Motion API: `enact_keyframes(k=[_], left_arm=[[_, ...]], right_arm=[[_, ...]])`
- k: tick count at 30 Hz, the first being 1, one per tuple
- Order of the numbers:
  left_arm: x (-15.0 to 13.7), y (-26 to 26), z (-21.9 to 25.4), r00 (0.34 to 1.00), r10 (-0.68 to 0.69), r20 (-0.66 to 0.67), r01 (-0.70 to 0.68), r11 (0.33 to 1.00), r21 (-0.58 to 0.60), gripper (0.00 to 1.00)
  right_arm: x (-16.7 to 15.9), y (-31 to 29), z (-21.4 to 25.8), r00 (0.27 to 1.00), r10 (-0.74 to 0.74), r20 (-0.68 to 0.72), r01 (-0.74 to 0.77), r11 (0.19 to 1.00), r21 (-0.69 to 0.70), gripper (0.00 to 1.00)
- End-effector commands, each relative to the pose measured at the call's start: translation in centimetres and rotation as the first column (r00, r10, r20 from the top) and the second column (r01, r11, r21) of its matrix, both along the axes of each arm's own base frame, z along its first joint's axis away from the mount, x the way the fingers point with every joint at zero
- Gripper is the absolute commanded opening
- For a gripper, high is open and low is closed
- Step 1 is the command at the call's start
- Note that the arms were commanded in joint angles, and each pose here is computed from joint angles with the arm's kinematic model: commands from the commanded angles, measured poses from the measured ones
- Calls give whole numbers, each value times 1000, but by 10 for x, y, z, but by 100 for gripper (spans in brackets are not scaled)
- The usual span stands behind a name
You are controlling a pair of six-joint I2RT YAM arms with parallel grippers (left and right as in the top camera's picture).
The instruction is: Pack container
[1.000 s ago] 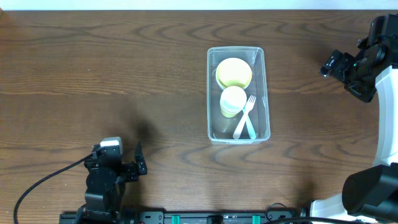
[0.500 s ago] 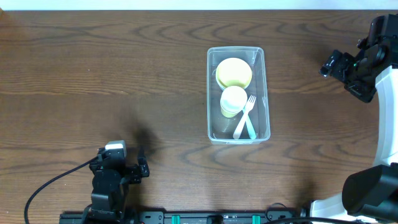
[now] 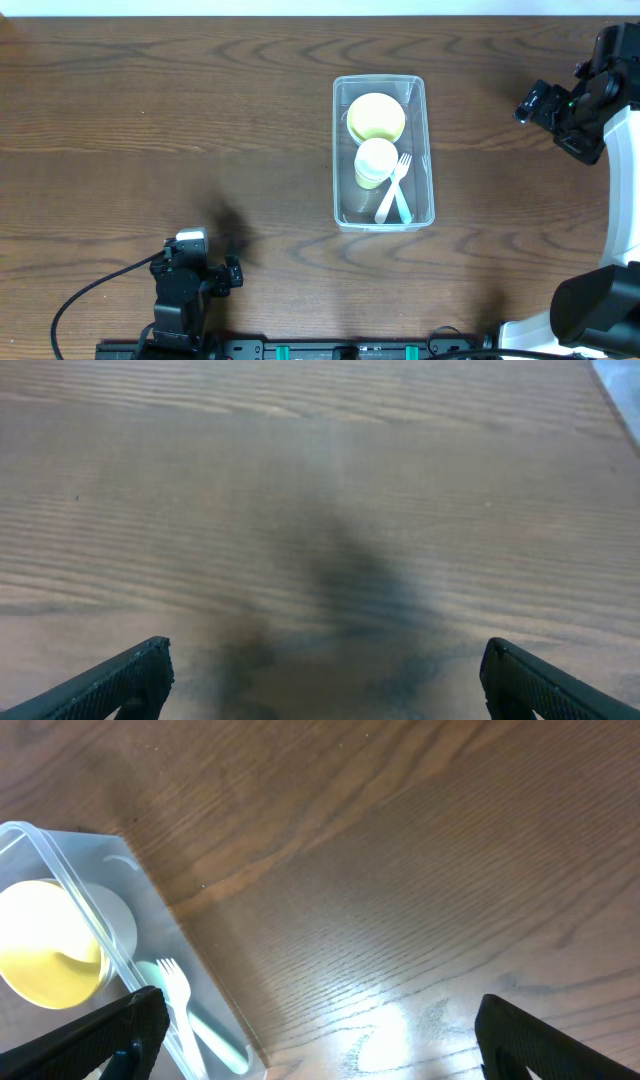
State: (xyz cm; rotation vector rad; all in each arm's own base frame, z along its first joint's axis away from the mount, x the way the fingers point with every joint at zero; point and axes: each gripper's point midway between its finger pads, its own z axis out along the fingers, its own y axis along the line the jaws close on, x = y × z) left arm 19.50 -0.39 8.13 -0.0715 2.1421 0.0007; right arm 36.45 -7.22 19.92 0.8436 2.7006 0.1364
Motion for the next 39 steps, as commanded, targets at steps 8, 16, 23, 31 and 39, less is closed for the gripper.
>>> enact_keyframes(k=[8,16,23,31,39], left_arm=[[-1,0,-5,1000,5,-10,-5,1000,-8,98],[-1,0,-5,1000,5,-10,-5,1000,-8,98],[-1,0,-5,1000,5,-10,-5,1000,-8,98],[-1,0,-5,1000,5,-10,-5,1000,-8,98],[-1,0,-5,1000,5,-10,-5,1000,-8,98]], right_arm=[[0,-3,-1,1000,-7,-3,7,1000,-3,99],[0,-3,-1,1000,-6,-3,6,1000,-3,99],[0,-3,-1,1000,-7,-3,7,1000,-3,99],[0,-3,-1,1000,-6,-3,6,1000,-3,99],[-12,5,33,994,98,54,-87,980,-178,99]])
